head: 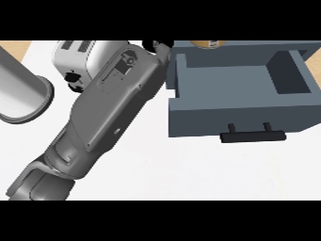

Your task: Pick up the can, place it into the drawer and close the drawer

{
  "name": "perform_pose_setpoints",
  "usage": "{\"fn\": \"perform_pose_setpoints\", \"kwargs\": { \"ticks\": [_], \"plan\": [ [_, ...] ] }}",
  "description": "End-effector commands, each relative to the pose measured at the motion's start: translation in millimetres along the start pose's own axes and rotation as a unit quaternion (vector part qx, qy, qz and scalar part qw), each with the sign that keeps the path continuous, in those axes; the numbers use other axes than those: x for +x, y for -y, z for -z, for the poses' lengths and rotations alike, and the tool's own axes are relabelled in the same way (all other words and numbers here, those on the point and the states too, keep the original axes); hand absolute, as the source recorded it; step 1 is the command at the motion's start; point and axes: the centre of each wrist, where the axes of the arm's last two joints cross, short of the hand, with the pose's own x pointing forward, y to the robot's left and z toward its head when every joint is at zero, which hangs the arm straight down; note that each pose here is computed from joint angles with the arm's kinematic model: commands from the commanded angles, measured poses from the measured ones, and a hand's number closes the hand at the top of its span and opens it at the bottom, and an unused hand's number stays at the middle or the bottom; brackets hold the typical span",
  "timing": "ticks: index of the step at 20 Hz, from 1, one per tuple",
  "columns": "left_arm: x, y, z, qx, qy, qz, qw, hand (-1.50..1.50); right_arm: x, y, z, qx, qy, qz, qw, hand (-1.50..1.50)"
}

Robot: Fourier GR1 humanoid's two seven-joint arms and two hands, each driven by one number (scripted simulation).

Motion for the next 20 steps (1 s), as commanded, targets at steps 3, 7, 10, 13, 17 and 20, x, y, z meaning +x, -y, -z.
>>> {"fn": "perform_pose_setpoints", "kwargs": {
  "ticks": [3,7,10,13,17,20],
  "plan": [
    [1.1,14.9,7.4,-0.004,-0.008,0.01,0.9999,1.5,6.4,8.3,4.3,0.003,-0.001,-0.004,1.0,-1.5],
    [-14.6,15.3,6.2,-0.003,-0.013,0.01,0.9999,1.5,5.9,5.1,12.8,0.015,0.005,-0.005,1.0,-1.5],
    [-18.8,17.9,8.7,0.009,-0.017,0.034,0.9992,1.5,-3.4,-9.6,12.0,0.009,0.005,0.006,1.0,-1.5],
    [-23.6,23.6,1.6,0.005,-0.024,0.025,0.9994,1.5,0.6,1.2,4.5,0.009,-0.006,0.001,1.0,-1.5],
    [-32.6,20.0,5.7,0.014,-0.045,0.037,0.9982,1.5,11.0,-10.4,18.1,0.01,0.012,0.004,1.0,-1.5],
    [-38.4,23.4,1.6,0.019,-0.035,0.054,0.9977,1.5,1.7,-4.1,13.0,0.019,0.007,-0.003,1.0,-1.5]
  ]
}}
